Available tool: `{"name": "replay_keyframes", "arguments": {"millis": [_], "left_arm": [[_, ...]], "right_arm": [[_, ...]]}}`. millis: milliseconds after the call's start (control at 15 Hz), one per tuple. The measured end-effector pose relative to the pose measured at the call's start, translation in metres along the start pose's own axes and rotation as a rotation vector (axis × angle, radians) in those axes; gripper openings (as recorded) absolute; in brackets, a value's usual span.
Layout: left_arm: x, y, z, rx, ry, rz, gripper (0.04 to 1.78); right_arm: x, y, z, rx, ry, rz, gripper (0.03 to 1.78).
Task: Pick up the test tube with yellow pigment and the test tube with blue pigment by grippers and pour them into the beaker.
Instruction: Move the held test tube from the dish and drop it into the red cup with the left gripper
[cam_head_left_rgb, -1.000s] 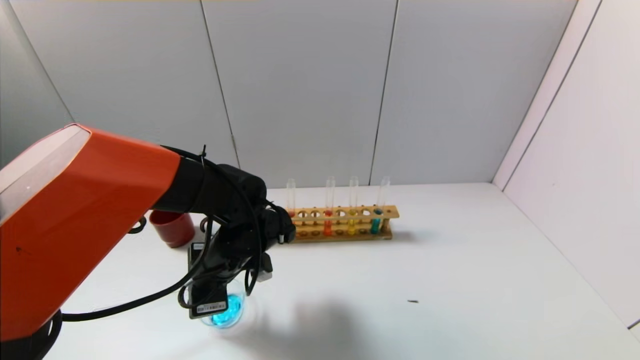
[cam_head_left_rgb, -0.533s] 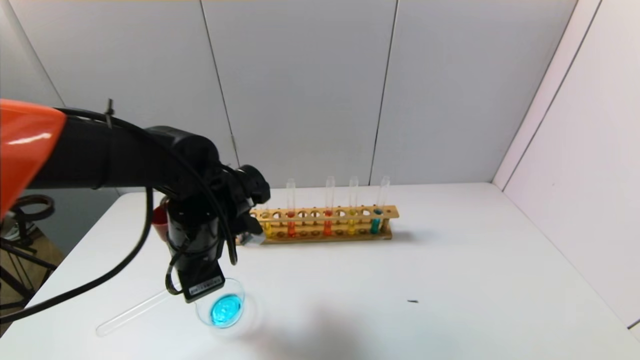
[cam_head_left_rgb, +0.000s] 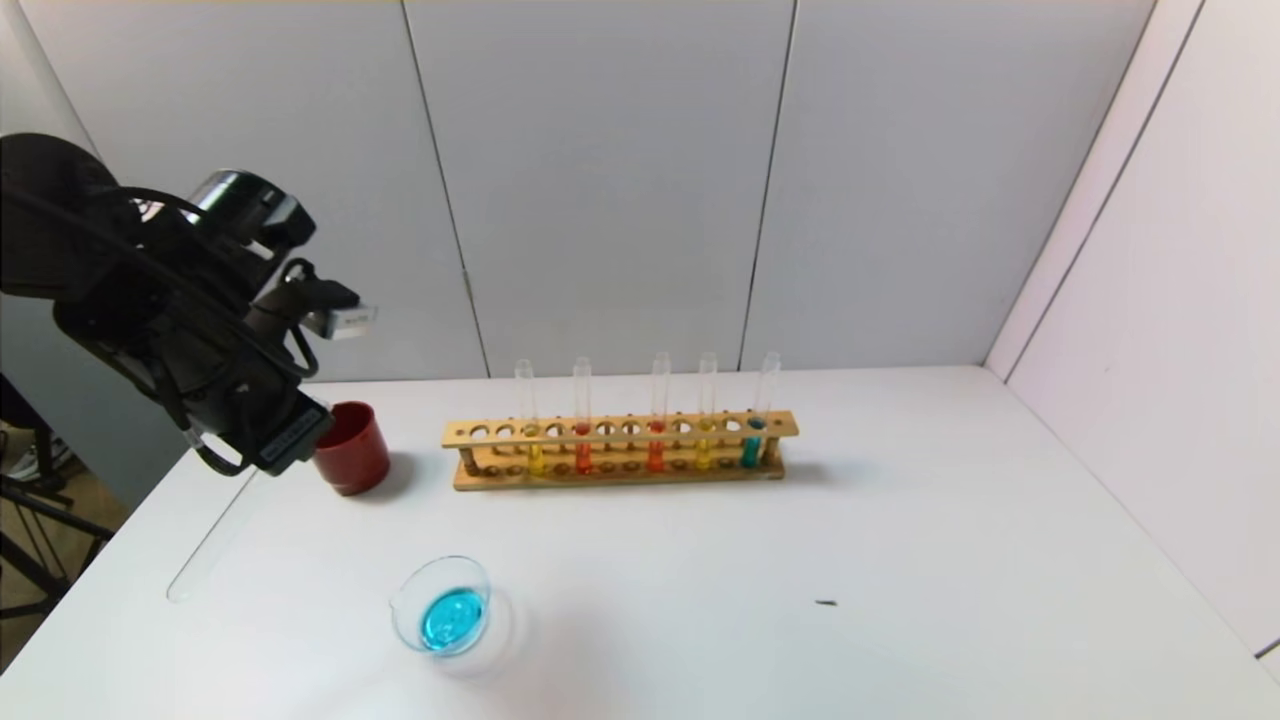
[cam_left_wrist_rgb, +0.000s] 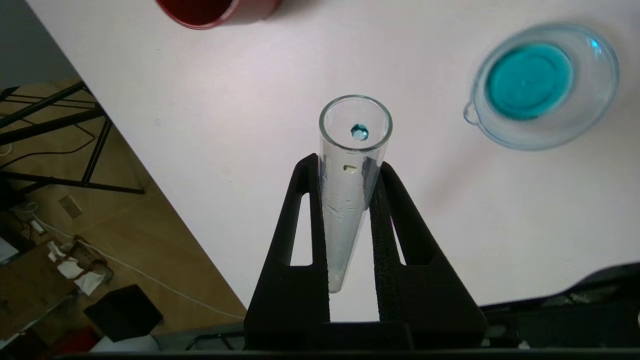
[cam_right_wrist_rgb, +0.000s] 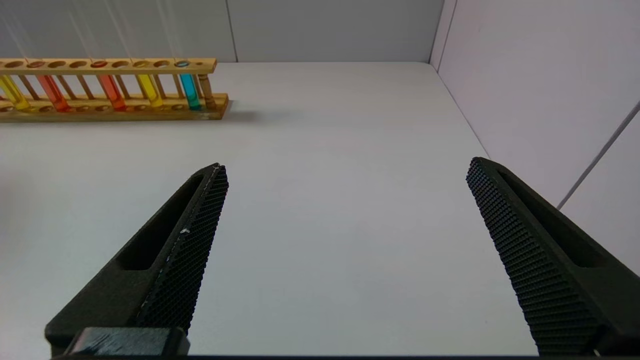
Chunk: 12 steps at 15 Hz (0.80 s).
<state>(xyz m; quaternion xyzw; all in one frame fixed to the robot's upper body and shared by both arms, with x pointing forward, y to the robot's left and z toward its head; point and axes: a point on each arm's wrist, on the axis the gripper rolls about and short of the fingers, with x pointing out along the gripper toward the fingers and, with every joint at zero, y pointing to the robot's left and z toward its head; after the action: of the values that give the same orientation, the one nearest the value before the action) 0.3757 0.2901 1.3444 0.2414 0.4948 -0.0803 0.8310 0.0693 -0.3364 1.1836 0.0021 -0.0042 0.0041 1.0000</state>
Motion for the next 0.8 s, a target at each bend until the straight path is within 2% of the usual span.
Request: {"name": "replay_keyframes", "arguments": {"millis": [400,800], "left_arm": [[0.004,0.058,0.013,-0.228,-0.254,0.150,0.30],[0.033,0.083,0.041,-0.475,-0.450,0.216,0.30]], "right_arm": [[0.000,0.000,0.000,0.000,0.000,0.000,1.74],[0.000,0.000,0.000,0.000,0.000,0.000,1.74]]}}
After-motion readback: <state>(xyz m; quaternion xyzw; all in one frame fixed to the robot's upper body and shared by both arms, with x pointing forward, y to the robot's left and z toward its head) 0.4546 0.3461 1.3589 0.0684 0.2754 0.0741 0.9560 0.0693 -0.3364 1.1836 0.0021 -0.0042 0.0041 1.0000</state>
